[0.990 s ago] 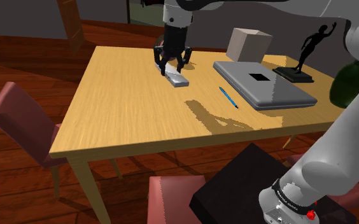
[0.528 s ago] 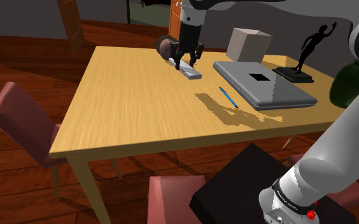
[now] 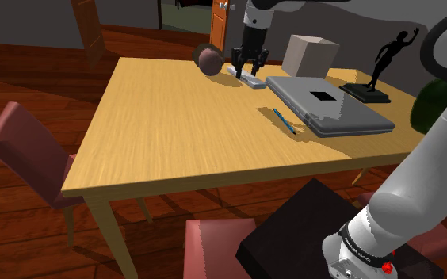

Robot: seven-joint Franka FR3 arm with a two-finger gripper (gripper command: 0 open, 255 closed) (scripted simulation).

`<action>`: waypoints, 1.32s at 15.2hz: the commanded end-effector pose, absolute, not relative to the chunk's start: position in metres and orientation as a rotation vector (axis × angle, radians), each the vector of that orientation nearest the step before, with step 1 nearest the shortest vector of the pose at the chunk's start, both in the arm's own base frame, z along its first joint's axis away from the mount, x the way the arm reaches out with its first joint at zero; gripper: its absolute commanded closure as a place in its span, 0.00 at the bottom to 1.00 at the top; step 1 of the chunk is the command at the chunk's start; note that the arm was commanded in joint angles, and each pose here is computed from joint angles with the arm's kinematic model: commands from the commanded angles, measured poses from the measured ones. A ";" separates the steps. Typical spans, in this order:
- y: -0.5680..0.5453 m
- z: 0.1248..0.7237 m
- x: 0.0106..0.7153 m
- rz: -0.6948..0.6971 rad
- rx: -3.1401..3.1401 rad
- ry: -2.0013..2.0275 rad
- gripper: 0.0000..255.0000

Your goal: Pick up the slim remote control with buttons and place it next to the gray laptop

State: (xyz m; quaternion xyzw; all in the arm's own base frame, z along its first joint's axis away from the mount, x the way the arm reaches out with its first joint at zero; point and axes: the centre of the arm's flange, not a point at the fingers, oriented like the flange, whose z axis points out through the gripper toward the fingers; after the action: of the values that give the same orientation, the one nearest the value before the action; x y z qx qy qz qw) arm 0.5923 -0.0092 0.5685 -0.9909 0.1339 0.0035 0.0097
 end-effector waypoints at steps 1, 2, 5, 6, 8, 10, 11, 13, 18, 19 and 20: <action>-0.037 0.567 0.599 0.010 -3.095 0.416 1.00; -0.046 0.567 0.601 0.010 -3.095 0.416 1.00; -0.046 0.551 0.601 0.010 -3.095 0.416 1.00; -0.046 0.546 0.601 0.010 -3.095 0.416 1.00; -0.046 0.535 0.601 0.010 -3.095 0.416 1.00; -0.046 0.525 0.601 0.010 -3.095 0.416 1.00; -0.046 0.519 0.601 0.010 -3.095 0.416 1.00; -0.046 0.509 0.601 0.010 -3.095 0.416 1.00; -0.046 0.482 0.601 0.010 -3.095 0.416 1.00; -0.046 0.477 0.601 0.010 -3.095 0.416 1.00; -0.046 0.472 0.601 0.010 -3.095 0.416 1.00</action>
State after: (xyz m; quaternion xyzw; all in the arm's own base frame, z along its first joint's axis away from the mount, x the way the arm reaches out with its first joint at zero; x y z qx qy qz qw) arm 0.6016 -0.0460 0.4772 -0.9910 0.1332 0.0037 0.0096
